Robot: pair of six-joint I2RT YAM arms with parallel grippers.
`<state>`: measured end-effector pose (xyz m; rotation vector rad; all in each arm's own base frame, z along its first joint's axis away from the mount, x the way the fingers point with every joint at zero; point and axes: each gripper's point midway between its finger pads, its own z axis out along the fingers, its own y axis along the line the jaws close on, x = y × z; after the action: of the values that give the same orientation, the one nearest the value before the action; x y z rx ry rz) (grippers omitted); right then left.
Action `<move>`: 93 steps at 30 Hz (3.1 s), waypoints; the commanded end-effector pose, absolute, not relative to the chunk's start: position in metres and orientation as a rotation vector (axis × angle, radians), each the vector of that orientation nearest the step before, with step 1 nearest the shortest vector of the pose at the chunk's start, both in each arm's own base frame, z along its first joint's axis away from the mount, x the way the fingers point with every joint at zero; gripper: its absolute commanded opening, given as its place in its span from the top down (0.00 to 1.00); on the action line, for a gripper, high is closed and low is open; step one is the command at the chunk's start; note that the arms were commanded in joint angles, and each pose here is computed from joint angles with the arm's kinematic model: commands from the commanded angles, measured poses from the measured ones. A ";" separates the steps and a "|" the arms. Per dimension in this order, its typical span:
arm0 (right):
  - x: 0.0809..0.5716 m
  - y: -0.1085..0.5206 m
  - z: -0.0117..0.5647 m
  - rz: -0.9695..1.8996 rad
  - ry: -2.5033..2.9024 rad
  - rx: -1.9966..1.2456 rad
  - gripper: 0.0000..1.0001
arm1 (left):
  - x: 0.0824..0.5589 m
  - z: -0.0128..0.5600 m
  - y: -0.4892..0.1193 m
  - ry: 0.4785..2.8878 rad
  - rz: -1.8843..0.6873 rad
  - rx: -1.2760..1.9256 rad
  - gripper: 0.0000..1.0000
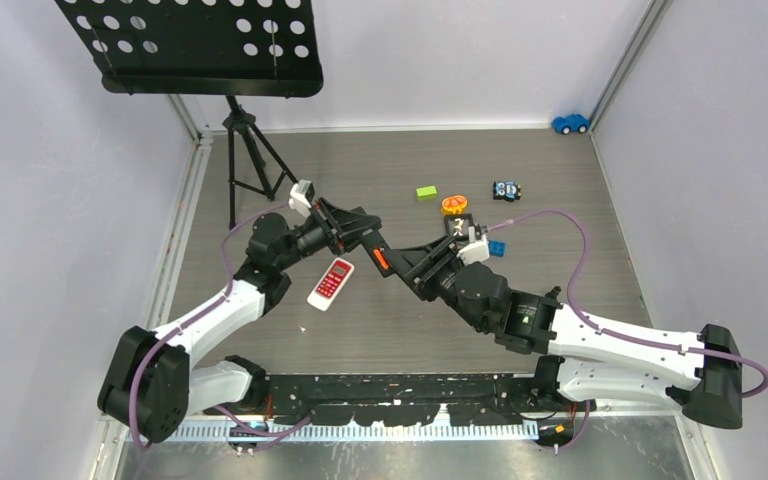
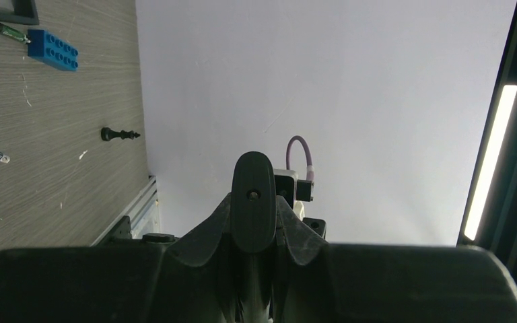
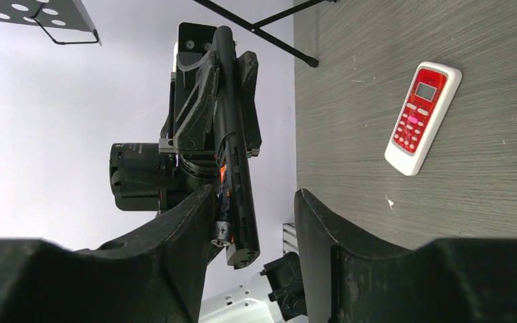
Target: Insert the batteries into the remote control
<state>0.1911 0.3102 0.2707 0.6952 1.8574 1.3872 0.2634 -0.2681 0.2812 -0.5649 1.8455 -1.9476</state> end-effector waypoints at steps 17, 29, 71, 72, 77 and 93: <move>0.208 0.327 0.267 1.410 1.833 0.694 0.70 | 0.236 0.318 -0.263 1.774 -2.089 -0.490 1.00; 0.210 0.336 0.270 1.441 1.808 0.638 0.79 | 0.234 0.322 -0.262 1.756 -2.125 -0.515 1.00; 0.168 0.334 0.244 1.167 2.057 -0.164 0.59 | 0.210 0.299 -0.265 1.825 -1.806 0.206 1.00; 0.167 0.335 0.246 1.176 2.055 -0.166 0.49 | 0.211 0.298 -0.264 1.830 -1.797 0.195 1.00; 0.170 0.325 0.257 1.170 2.022 -0.172 0.30 | 0.228 0.269 -0.252 1.921 -1.633 0.093 1.00; 0.289 0.240 0.144 0.333 2.299 -0.486 0.11 | 0.266 0.193 -0.183 2.062 -1.117 -0.256 1.00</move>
<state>0.2673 0.2496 0.1740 -0.2124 2.2660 0.5455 0.2587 -0.1946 0.1859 -0.2712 2.1099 -1.2119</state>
